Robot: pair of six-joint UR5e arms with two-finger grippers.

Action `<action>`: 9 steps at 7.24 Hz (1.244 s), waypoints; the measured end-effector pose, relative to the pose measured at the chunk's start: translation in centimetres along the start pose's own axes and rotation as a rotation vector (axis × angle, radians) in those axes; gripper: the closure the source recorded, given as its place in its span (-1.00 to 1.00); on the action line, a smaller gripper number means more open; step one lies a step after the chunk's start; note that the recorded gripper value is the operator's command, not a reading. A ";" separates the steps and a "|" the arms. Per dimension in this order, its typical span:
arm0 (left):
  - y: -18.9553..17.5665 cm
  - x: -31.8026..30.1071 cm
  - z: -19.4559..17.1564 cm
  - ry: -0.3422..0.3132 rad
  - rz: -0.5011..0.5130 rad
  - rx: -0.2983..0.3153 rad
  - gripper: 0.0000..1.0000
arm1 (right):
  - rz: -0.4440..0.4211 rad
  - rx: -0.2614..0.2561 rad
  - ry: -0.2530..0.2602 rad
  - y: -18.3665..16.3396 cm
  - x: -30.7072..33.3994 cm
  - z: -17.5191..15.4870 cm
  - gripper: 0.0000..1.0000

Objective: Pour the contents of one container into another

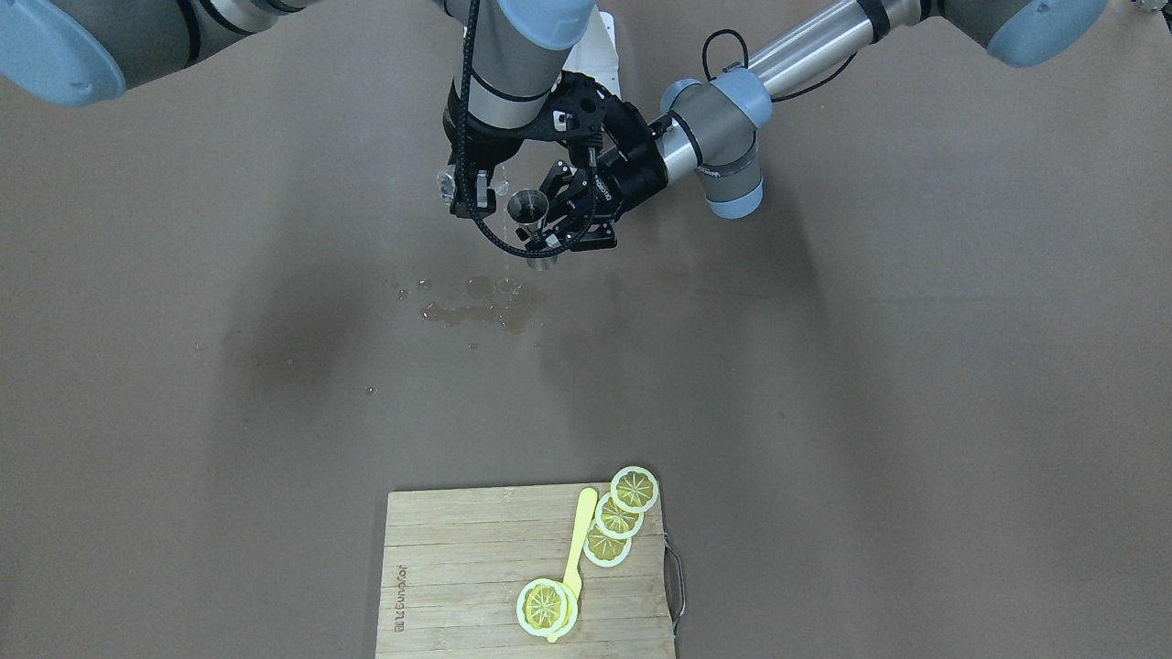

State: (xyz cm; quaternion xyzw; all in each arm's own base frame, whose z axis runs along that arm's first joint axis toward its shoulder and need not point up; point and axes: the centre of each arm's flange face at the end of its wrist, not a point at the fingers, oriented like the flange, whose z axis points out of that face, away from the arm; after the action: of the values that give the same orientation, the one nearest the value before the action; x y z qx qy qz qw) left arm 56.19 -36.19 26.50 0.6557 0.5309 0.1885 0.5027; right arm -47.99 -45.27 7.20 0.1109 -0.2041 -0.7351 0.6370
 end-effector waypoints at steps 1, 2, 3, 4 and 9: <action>0.0 0.0 0.0 0.000 -0.001 0.001 1.00 | 0.006 -0.007 -0.005 -0.3 0.4 0.0 1.00; 0.0 0.0 0.0 -0.001 -0.001 0.001 1.00 | 0.014 -0.014 -0.010 -0.6 0.8 0.0 1.00; 0.0 0.0 0.0 -0.001 -0.001 0.000 1.00 | 0.025 -0.023 -0.013 -0.9 1.3 0.1 1.00; 0.0 0.0 0.0 -0.001 -0.001 0.000 1.00 | 0.034 -0.030 -0.015 -1.1 1.8 0.1 1.00; 0.0 0.0 0.1 -0.001 -0.001 0.000 1.00 | 0.048 -0.043 0.003 -2.3 2.7 -1.0 1.00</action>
State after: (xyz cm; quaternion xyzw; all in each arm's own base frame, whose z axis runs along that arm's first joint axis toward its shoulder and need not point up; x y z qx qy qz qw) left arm 56.23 -36.21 26.46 0.6555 0.5312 0.1878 0.5028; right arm -50.12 -47.85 5.58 0.0933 -0.1901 -0.7236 0.6569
